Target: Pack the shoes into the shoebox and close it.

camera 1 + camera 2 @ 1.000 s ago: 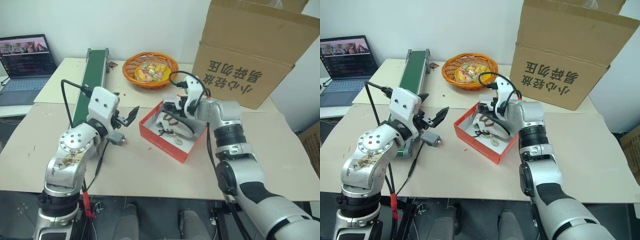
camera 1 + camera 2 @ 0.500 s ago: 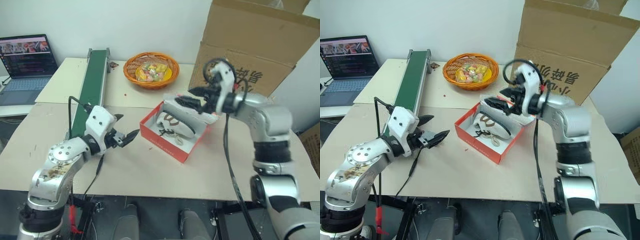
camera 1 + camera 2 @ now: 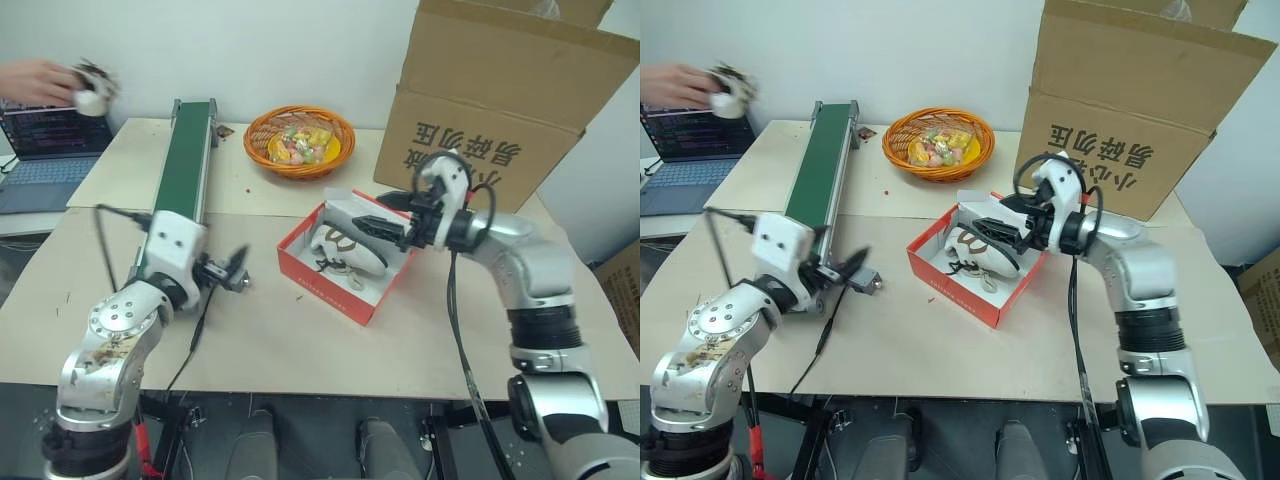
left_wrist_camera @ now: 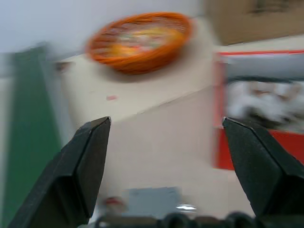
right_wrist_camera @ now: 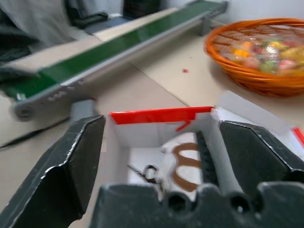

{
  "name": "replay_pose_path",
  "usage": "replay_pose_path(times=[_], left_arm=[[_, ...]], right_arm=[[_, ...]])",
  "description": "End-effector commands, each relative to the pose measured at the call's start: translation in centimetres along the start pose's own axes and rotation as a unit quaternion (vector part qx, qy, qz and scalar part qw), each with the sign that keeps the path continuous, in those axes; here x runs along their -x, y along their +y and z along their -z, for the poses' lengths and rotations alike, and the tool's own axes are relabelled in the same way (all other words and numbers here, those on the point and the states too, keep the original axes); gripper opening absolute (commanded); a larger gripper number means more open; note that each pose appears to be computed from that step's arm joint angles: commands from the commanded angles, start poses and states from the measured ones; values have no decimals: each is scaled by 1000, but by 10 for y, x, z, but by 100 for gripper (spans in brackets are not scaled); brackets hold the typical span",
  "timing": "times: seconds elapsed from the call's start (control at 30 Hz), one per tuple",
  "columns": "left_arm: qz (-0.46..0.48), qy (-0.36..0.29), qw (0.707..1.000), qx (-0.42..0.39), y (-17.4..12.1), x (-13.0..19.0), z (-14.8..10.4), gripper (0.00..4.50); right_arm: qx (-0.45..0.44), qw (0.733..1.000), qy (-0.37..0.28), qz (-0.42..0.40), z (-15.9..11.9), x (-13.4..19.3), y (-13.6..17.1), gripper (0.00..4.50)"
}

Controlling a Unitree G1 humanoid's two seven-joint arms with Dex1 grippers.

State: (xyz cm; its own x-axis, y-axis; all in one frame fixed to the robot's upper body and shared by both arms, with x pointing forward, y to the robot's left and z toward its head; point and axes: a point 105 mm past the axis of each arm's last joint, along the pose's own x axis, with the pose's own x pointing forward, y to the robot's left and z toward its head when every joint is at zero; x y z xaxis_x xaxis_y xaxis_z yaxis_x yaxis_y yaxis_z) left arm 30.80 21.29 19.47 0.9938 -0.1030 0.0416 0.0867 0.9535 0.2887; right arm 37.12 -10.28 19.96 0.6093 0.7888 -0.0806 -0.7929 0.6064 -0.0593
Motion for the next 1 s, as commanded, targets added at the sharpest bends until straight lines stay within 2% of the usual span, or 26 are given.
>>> replay_pose_path(times=[0.03, 0.17, 0.27, 0.57, 0.77, 1.0], left_arm=[[-127, -18, 991, -24, 26, 17, -11, 398], [-164, 0, 986, -26, 38, 20, -4, 398], [-168, 2, 985, -23, 45, 19, -3, 398], [-177, 24, 984, -11, 58, 16, 10, 398], [-163, 45, 986, 4, 51, 11, 26, 398], [-149, 43, 988, 5, 42, 6, 31, 398]], right_arm=[[61, 994, -44, -77, -23, -4, 44, 446], [103, 976, -59, -182, -45, -16, 99, 446], [123, 968, -65, -209, -55, -24, 119, 446], [135, 970, -44, -199, -41, -35, 122, 446], [135, 971, -40, -195, -37, -36, 125, 446], [131, 975, -38, -176, -35, -37, 121, 446]])
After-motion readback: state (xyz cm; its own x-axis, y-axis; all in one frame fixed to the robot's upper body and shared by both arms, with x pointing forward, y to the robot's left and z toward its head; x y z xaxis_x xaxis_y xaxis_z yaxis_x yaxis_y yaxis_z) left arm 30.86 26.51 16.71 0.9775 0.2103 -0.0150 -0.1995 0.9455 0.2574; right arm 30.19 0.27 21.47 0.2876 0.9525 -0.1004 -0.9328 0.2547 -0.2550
